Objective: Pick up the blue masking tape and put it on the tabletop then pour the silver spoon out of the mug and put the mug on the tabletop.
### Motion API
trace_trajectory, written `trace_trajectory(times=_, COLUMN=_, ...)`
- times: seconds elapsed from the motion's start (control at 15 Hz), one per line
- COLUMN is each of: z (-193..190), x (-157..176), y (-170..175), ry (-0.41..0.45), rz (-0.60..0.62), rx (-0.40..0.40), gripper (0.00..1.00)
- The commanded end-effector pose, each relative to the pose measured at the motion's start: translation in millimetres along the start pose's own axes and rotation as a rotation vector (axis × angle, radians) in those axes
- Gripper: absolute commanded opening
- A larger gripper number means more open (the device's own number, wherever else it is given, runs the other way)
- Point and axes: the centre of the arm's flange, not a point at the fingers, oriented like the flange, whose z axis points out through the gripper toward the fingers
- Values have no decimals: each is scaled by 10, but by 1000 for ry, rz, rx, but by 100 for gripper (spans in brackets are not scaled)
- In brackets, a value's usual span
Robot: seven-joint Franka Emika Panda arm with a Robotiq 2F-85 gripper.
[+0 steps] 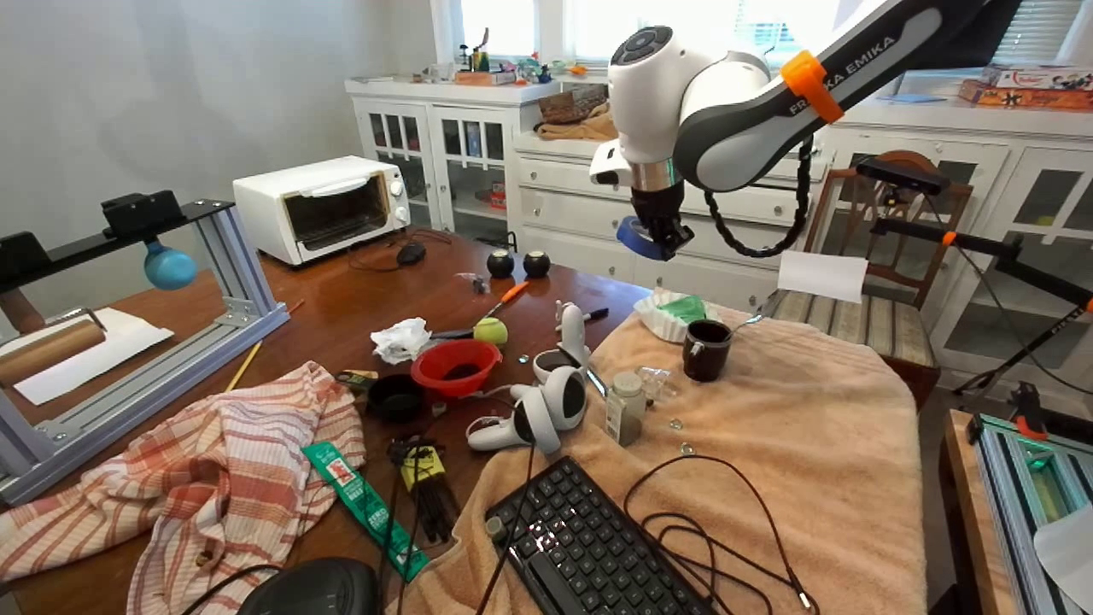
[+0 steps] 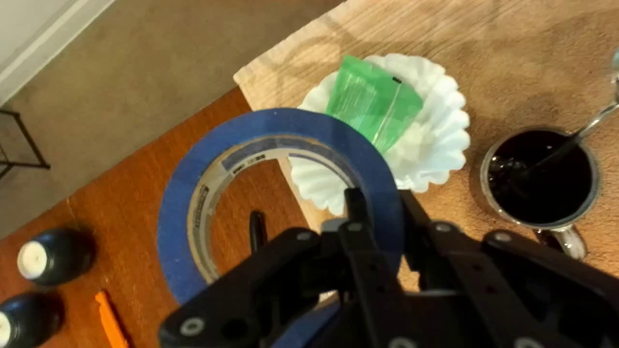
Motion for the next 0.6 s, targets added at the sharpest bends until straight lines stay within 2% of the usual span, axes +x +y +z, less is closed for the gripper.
trace_trajectory(times=0.0, z=145, x=269, y=189, ry=67, rz=-170, rx=-87, gripper=5)
trace_trajectory(times=0.13, z=208, x=393, y=291, ry=115, rz=-267, rx=-110, gripper=5)
trace_trajectory(times=0.27, z=329, x=488, y=377, ry=176, rz=-332, rx=-96, gripper=5)
trace_trajectory(times=0.4, z=507, x=586, y=460, ry=226, rz=-373, rx=-51, gripper=5)
trace_trajectory(times=0.53, z=673, x=671, y=505, ry=278, rz=-373, rx=37, gripper=5)
